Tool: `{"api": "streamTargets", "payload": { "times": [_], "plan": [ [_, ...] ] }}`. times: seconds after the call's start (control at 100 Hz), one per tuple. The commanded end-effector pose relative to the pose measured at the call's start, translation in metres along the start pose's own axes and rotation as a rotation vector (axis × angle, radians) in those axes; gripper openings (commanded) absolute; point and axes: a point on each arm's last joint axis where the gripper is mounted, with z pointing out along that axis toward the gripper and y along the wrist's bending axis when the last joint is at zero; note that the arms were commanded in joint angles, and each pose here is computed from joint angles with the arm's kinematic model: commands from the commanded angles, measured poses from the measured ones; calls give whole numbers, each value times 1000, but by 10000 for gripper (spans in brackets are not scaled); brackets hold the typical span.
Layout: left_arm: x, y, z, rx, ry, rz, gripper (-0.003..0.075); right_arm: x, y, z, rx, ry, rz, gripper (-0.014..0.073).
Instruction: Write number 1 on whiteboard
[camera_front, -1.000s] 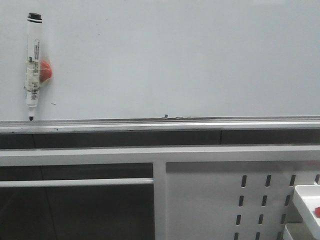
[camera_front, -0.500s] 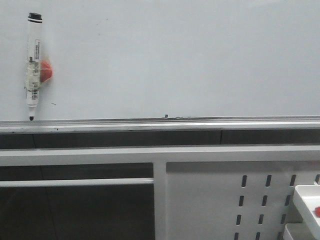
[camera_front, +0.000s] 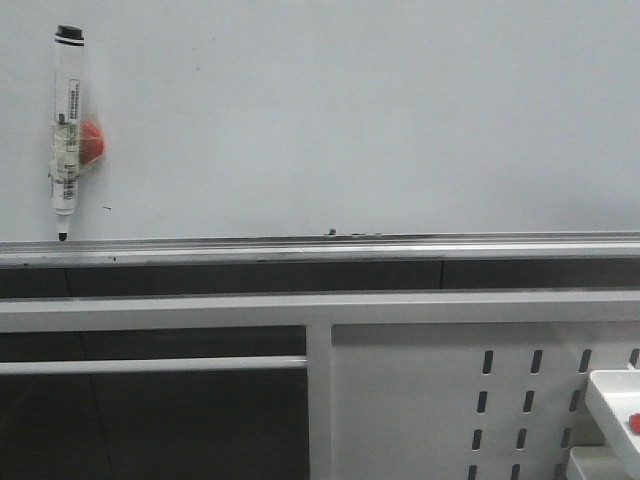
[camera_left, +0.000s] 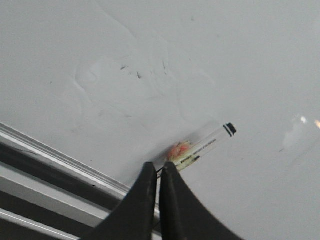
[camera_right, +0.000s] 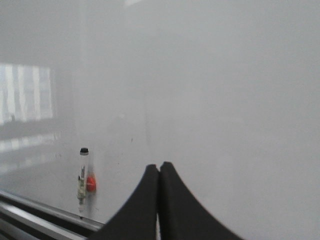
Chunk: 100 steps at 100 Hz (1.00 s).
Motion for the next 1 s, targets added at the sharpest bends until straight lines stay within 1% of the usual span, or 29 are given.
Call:
{"api": "streamTargets", "payload": {
  "times": [0.0,0.04,0.08,0.12,0.15,0.17,0.19,0.27,0.32,0.37,0.42,0.44,0.49,0.51,0.54,0.57,0.6,0.63,0.66,0.7,0.73,0.8,0.9,0.99],
  "plan": [
    [2,9,-1,-21,-52,-119,-20,1,-7,-3,69,-38,276,-55],
    [1,7,-1,-16,-51,-124,-20,0,-8,-3,83,-49,330,-55],
    [-2,3,-1,0,-49,-105,-20,-2,-8,-2,84,-59,344,-55],
    [-4,-3,-2,22,-33,-36,-19,-7,-7,-2,82,-59,344,-55],
    [-9,-10,-2,43,-21,48,-19,-9,-7,0,91,-23,346,-55],
    [-10,-15,-3,59,1,114,-19,-13,-6,1,91,-10,336,-55],
    [-12,-19,-3,67,12,151,-19,-14,-5,2,101,43,317,-55],
    [-24,-39,-1,96,87,336,-8,-28,-3,8,134,192,187,-55],
    [-33,-49,3,94,134,429,24,-37,-4,12,162,264,113,-55],
    [-41,-59,9,87,181,521,81,-46,-5,19,186,314,53,-52],
    [-48,-67,17,82,231,584,176,-55,-6,27,202,347,21,-32],
    [-51,-70,22,80,249,596,203,-59,-6,31,206,355,1,-23],
    [-55,-74,33,69,288,602,313,-66,-6,40,206,365,-22,32],
    [-56,-75,38,63,305,600,337,-68,-6,44,204,367,-37,51],
    [-57,-76,44,53,325,595,387,-70,-6,49,202,372,-58,104],
    [-58,-77,52,42,354,588,411,-72,-7,55,201,382,-84,151],
    [-57,-76,57,33,377,587,418,-73,-7,59,196,389,-109,200],
    [-55,-74,62,26,398,595,414,-72,-7,62,193,401,-128,262],
    [-54,-72,67,19,415,611,407,-71,-8,64,194,415,-142,304],
    [-51,-69,72,15,440,647,398,-68,-9,67,195,434,-151,350],
    [-49,-68,75,14,452,671,396,-67,-9,68,196,441,-151,367],
    [-47,-64,80,9,450,674,397,-65,-9,70,197,453,-151,371],
    [-45,-62,84,1,370,635,397,-66,-9,71,190,439,-152,371],
    [-38,-59,85,14,342,664,396,-67,-9,71,187,433,-160,371]
  ]
}}
